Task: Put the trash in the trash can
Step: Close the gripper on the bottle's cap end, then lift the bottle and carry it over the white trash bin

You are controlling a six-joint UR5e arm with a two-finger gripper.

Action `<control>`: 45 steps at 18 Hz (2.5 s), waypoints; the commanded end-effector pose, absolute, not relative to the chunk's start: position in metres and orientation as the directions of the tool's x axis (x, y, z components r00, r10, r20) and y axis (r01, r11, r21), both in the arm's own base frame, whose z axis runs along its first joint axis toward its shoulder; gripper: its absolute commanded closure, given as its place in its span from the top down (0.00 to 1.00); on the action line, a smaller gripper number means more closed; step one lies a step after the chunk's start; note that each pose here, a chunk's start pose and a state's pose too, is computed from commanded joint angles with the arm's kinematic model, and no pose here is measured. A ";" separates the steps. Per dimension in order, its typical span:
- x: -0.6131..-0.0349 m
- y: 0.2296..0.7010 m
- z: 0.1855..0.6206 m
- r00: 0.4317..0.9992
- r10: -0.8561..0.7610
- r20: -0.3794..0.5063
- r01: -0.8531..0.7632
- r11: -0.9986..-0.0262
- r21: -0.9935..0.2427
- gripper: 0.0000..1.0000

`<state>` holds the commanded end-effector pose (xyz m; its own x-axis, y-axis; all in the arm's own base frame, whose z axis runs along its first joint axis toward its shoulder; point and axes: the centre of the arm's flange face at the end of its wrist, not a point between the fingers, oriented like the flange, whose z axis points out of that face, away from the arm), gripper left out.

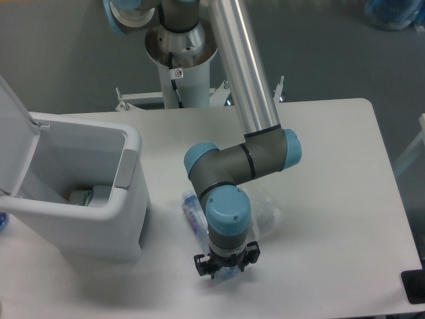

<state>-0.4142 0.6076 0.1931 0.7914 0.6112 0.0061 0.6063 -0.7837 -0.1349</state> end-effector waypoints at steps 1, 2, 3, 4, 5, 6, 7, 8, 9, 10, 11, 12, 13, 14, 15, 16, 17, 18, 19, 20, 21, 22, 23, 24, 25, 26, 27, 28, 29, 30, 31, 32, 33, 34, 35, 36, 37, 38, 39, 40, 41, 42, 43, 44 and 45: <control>-0.414 0.608 0.193 0.791 0.611 0.006 0.606 -0.784 -0.135 0.71; -0.414 0.608 0.194 0.792 0.611 0.007 0.606 -0.784 -0.137 0.71; -0.413 0.608 0.195 0.793 0.609 0.006 0.604 -0.785 -0.136 0.71; -0.413 0.608 0.194 0.792 0.610 0.006 0.605 -0.785 -0.135 0.70; -0.413 0.608 0.196 0.792 0.610 0.006 0.605 -0.784 -0.136 0.70; -0.413 0.608 0.198 0.792 0.610 0.006 0.605 -0.784 -0.139 0.70; -0.413 0.608 0.200 0.793 0.610 0.007 0.604 -0.784 -0.143 0.70; -0.413 0.608 0.201 0.792 0.610 0.005 0.604 -0.784 -0.144 0.70; -0.412 0.608 0.204 0.793 0.609 0.003 0.603 -0.784 -0.148 0.68; -0.411 0.607 0.211 0.794 0.608 0.003 0.601 -0.784 -0.156 0.66; -0.409 0.607 0.217 0.795 0.606 0.004 0.598 -0.784 -0.164 0.66; -0.407 0.607 0.222 0.796 0.605 0.004 0.597 -0.784 -0.170 0.66; -0.407 0.607 0.225 0.796 0.605 0.002 0.596 -0.784 -0.176 0.66; -0.407 0.608 0.229 0.797 0.604 0.006 0.595 -0.783 -0.182 0.66; -0.407 0.607 0.237 0.798 0.603 0.006 0.592 -0.782 -0.193 0.66; -0.407 0.607 0.239 0.798 0.603 0.004 0.592 -0.782 -0.196 0.66; -0.407 0.608 0.243 0.798 0.603 0.004 0.591 -0.781 -0.203 0.66; -0.407 0.608 0.245 0.798 0.603 0.004 0.590 -0.780 -0.206 0.66; -0.407 0.608 0.248 0.800 0.600 0.002 0.587 -0.781 -0.212 0.66; -0.409 0.608 0.255 0.799 0.602 0.000 0.587 -0.779 -0.222 0.66; -0.410 0.609 0.265 0.800 0.600 -0.002 0.582 -0.777 -0.240 0.66; -0.414 0.608 0.277 0.798 0.603 -0.005 0.581 -0.771 -0.262 0.66; -0.419 0.608 0.295 0.798 0.602 -0.012 0.573 -0.765 -0.294 0.66; -0.425 0.607 0.312 0.794 0.607 -0.018 0.569 -0.753 -0.330 0.66; -0.434 0.603 0.331 0.785 0.619 -0.023 0.568 -0.735 -0.370 0.66; -0.441 0.600 0.347 0.779 0.627 -0.029 0.564 -0.720 -0.405 0.66; -0.442 0.600 0.365 0.774 0.633 -0.031 0.558 -0.703 -0.441 0.66; -0.447 0.597 0.376 0.767 0.641 -0.035 0.554 -0.689 -0.468 0.66; -0.453 0.592 0.388 0.759 0.650 -0.039 0.551 -0.673 -0.493 0.66; -0.457 0.584 0.407 0.750 0.660 -0.042 0.545 -0.654 -0.525 0.66; -0.458 0.576 0.430 0.742 0.668 -0.046 0.535 -0.633 -0.559 0.66; -0.460 0.570 0.444 0.737 0.674 -0.049 0.526 -0.617 -0.585 0.66; -0.460 0.567 0.457 0.736 0.676 -0.047 0.513 -0.602 -0.612 0.66; -0.459 0.565 0.471 0.739 0.672 -0.040 0.498 -0.586 -0.639 0.66; -0.460 0.562 0.485 0.745 0.666 -0.025 0.487 -0.568 -0.663 0.66; -0.456 0.561 0.500 0.758 0.652 -0.003 0.473 -0.553 -0.686 0.66; -0.449 0.560 0.517 0.768 0.641 0.020 0.464 -0.534 -0.707 0.66; -0.444 0.559 0.527 0.772 0.635 0.034 0.461 -0.522 -0.717 0.66; -0.440 0.558 0.533 0.775 0.631 0.039 0.458 -0.517 -0.723 0.66; -0.434 0.557 0.540 0.778 0.627 0.037 0.450 -0.514 -0.730 0.66; -0.427 0.555 0.550 0.781 0.624 0.034 0.439 -0.510 -0.740 0.66; -0.421 0.554 0.558 0.783 0.621 0.034 0.433 -0.505 -0.747 0.66; -0.413 0.553 0.567 0.789 0.614 0.033 0.421 -0.501 -0.756 0.66; -0.399 0.556 0.576 0.801 0.598 0.035 0.407 -0.500 -0.764 0.66; -0.390 0.555 0.585 0.807 0.589 0.039 0.398 -0.494 -0.773 0.66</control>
